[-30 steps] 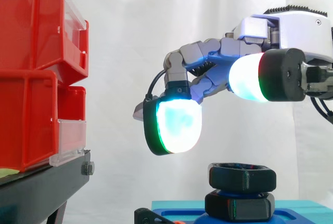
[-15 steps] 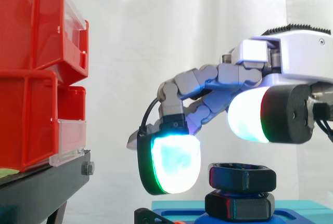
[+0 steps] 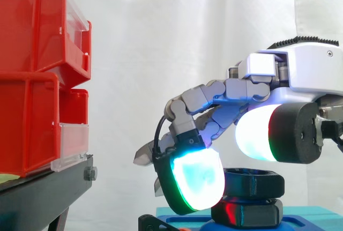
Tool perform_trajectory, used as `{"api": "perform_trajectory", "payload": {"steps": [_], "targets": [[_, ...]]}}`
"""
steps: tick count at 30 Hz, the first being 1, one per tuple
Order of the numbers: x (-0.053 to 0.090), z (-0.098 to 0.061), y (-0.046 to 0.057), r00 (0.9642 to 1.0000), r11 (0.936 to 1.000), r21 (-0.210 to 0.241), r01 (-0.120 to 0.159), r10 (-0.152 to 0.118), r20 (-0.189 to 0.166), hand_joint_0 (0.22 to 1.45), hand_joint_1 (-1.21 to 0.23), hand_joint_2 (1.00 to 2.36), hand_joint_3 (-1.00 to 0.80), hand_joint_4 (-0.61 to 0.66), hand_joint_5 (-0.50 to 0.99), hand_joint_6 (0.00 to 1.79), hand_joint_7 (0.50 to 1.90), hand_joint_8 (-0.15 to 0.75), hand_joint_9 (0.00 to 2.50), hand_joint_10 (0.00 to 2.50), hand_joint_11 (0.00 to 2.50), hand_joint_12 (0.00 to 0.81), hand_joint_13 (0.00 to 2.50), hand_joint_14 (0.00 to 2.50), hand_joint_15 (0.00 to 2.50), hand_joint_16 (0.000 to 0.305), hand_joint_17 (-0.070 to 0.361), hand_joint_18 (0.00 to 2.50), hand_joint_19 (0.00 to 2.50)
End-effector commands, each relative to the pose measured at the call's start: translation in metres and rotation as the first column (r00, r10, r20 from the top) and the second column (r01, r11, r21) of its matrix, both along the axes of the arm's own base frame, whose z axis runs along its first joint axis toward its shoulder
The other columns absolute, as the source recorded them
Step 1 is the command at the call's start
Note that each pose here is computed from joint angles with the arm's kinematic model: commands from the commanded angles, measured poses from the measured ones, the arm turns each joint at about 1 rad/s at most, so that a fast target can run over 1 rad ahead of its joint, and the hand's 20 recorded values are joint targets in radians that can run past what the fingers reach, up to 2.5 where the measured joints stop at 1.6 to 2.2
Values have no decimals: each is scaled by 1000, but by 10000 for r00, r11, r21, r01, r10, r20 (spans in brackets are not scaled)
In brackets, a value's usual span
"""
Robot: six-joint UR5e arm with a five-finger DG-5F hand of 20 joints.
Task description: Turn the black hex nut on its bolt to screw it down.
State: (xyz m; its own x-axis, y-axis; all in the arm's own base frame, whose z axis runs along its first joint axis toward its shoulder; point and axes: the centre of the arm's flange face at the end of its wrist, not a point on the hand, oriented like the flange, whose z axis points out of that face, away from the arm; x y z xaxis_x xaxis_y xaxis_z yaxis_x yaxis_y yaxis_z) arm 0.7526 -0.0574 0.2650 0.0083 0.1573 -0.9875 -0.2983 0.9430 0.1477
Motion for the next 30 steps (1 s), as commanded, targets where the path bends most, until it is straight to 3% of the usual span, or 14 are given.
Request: {"api": "perform_trajectory", "payload": {"steps": [1,13,15,20,30], "targets": [[-1,-1,-1,10000,10000,-7,-12,12,-86,505,-215,1000,-500,114,-5,531,1460,231,784,7,187,282,501,0,6,44,99,428,282],[-4,-1,-14,9997,9996,-118,-238,237,-73,507,-217,1000,-500,109,-9,595,1359,236,822,7,182,280,512,0,6,44,98,433,279],[-5,-1,-23,9997,9996,-153,-235,235,-18,507,-217,1000,-500,109,-9,596,1359,236,824,7,183,279,513,1,6,44,98,439,280],[-7,0,-32,9997,9994,-249,-245,246,40,507,-215,1000,-500,118,-9,594,1364,237,828,7,189,280,515,0,8,43,98,432,273],[-12,0,-64,9995,9989,-386,-264,271,178,508,-213,1000,-500,120,-11,590,1364,238,831,7,185,281,518,0,4,43,98,438,279]]}}
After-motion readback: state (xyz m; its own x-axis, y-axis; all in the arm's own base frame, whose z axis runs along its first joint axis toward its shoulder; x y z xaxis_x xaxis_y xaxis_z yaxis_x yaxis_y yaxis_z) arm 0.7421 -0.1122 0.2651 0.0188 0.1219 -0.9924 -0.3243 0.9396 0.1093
